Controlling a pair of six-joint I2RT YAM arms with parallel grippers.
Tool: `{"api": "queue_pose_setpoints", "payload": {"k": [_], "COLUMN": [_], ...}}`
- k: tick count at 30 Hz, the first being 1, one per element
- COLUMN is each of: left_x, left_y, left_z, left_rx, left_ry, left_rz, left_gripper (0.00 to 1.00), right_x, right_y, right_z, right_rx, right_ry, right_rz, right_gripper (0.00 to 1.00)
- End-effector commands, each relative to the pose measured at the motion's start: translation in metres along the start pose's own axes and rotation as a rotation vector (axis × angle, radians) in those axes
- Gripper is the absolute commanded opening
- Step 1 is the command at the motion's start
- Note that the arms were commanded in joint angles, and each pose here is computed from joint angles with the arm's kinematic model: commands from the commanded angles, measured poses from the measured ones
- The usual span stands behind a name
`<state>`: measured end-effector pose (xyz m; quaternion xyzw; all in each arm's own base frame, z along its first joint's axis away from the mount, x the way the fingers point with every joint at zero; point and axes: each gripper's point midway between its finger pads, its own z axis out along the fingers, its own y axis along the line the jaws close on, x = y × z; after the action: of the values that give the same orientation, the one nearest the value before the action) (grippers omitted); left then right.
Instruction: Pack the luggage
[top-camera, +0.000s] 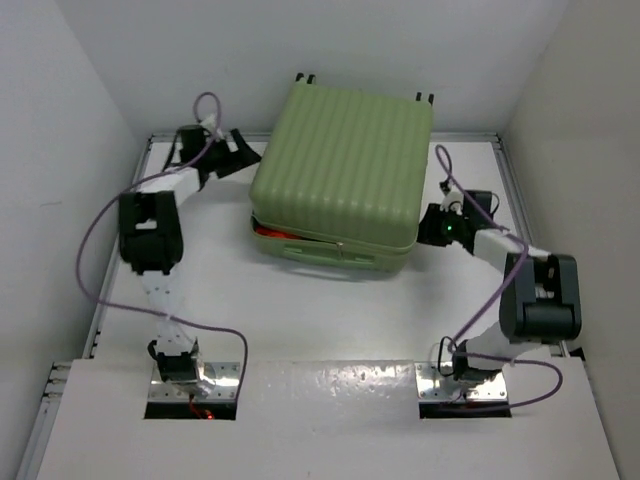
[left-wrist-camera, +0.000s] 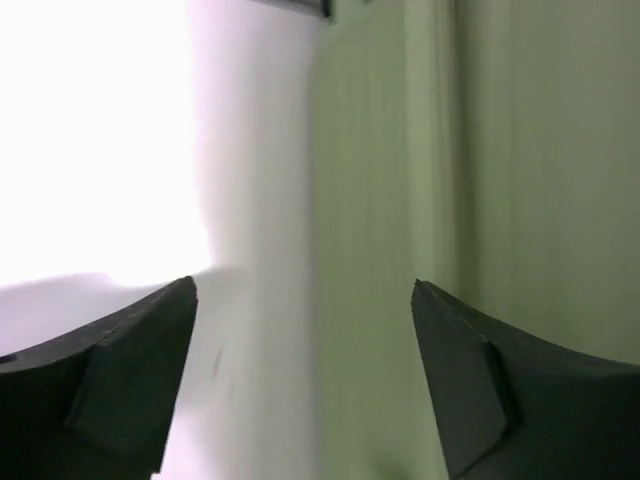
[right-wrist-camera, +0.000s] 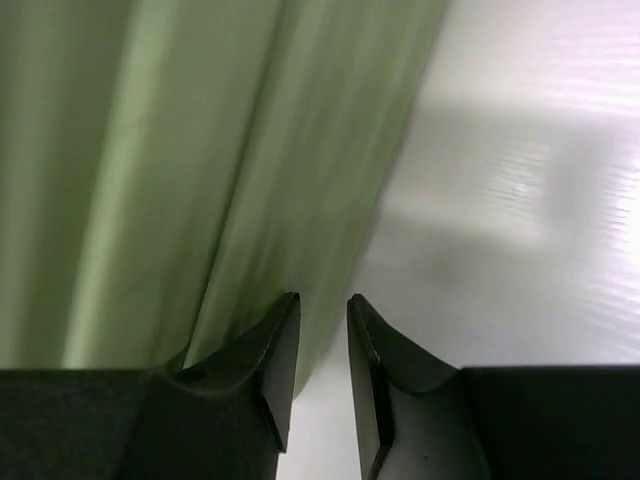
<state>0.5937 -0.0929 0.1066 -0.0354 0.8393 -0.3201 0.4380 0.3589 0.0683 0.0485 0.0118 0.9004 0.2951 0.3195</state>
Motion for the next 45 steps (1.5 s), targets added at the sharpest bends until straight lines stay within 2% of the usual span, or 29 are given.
{"api": "queue_pose_setpoints", "payload": {"k": [1,3,4,5,6,8,10,13,15,18,19,21,22,23,25,26,28,29,30,31,33,34,37,38,39,40,43,44,45], "left_x": [-0.16,-0.161,-0.152,-0.14,-0.116,-0.089,-0.053,-0.01,0.012,0.047,0.055,0.067,0.071,0.074,0.075,0.082,0.08,0.063,0.064,0.061,0.05,0.028,0.03,0.014,0.012,0.004,0.005,0.003,0.006], "left_y": [-0.036,-0.026,-0.004,0.0,0.007,0.007,0.006,0.019,0.023,0.042,0.046,0.054,0.059,0.062,0.07,0.075,0.079,0.077,0.078,0.079,0.086,0.081,0.099,0.094,0.096,0.096,0.098,0.101,0.095], "left_z": [-0.151,-0.205,-0.227,-0.24,-0.251,-0.286,-0.312,-0.329,-0.331,-0.328,-0.326,-0.319,-0.308,-0.3,-0.284,-0.264,-0.239,-0.221,-0.194,-0.18,-0.139,-0.125,-0.095,-0.087,-0.082,-0.068,-0.051,-0.045,-0.042], "left_rx": [-0.061,-0.168,-0.254,-0.289,-0.349,-0.392,-0.446,-0.532,-0.565,-0.635,-0.654,-0.7,-0.706,-0.706,-0.7,-0.693,-0.652,-0.579,-0.532,-0.511,-0.467,-0.433,-0.426,-0.395,-0.383,-0.357,-0.305,-0.294,-0.276], "left_ry": [-0.517,-0.543,-0.538,-0.508,-0.433,-0.427,-0.406,-0.364,-0.328,-0.262,-0.242,-0.21,-0.191,-0.175,-0.167,-0.121,-0.102,-0.132,-0.089,-0.072,-0.026,-0.046,-0.008,-0.024,-0.018,-0.018,0.015,0.016,0.027], "left_rz": [-0.023,-0.112,-0.165,-0.2,-0.232,-0.263,-0.296,-0.357,-0.389,-0.479,-0.5,-0.501,-0.523,-0.536,-0.541,-0.538,-0.518,-0.459,-0.454,-0.433,-0.399,-0.361,-0.347,-0.297,-0.282,-0.234,-0.222,-0.221,-0.208], "left_gripper": [0.91,0.91,0.91,0.91,0.91,0.91,0.91,0.92,0.92,0.92,0.92,0.92,0.92,0.92,0.92,0.91,0.87,0.85,0.85,0.84,0.81,0.81,0.8,0.8,0.8,0.8,0.8,0.8,0.81], "right_x": [0.015,0.02,0.029,0.056,0.049,0.077,0.081,0.09,0.119,0.12,0.123,0.083,0.085,0.051,0.016,-0.028,-0.058,-0.069,-0.099,-0.112,-0.162,-0.175,-0.215,-0.239,-0.246,-0.283,-0.276,-0.29,-0.269], "right_y": [0.104,0.139,0.149,0.181,0.195,0.235,0.267,0.327,0.361,0.375,0.365,0.339,0.318,0.307,0.254,0.214,0.182,0.168,0.116,0.112,0.055,0.039,0.0,-0.021,-0.026,-0.011,-0.045,-0.039,-0.059], "right_z": [-0.003,-0.011,-0.015,-0.014,-0.014,-0.009,0.002,0.001,-0.013,-0.036,-0.037,-0.053,-0.05,-0.073,-0.073,-0.094,-0.106,-0.108,-0.114,-0.117,-0.125,-0.112,-0.094,-0.072,-0.063,-0.072,0.005,0.009,0.047], "right_rx": [-0.279,-0.33,-0.348,-0.421,-0.435,-0.52,-0.569,-0.7,-0.815,-0.874,-0.843,-0.758,-0.685,-0.638,-0.419,-0.262,-0.136,-0.096,0.037,0.037,0.119,0.128,0.145,0.132,0.118,0.068,-0.035,-0.068,-0.075], "right_ry": [-0.061,-0.122,-0.133,-0.086,-0.143,-0.099,-0.115,-0.159,-0.14,-0.155,-0.118,-0.208,-0.163,-0.271,-0.324,-0.441,-0.502,-0.513,-0.539,-0.556,-0.614,-0.6,-0.616,-0.603,-0.6,-0.654,-0.552,-0.568,-0.504], "right_rz": [-0.166,-0.223,-0.239,-0.286,-0.333,-0.421,-0.483,-0.589,-0.708,-0.791,-0.779,-0.725,-0.695,-0.684,-0.626,-0.588,-0.569,-0.55,-0.462,-0.403,-0.263,-0.228,-0.127,-0.049,-0.031,-0.076,0.049,0.056,0.11], "right_gripper": [0.28,0.28,0.28,0.3,0.31,0.31,0.31,0.31,0.33,0.33,0.33,0.33,0.33,0.34,0.36,0.38,0.39,0.39,0.39,0.39,0.4,0.4,0.4,0.4,0.4,0.4,0.4,0.4,0.4]}}
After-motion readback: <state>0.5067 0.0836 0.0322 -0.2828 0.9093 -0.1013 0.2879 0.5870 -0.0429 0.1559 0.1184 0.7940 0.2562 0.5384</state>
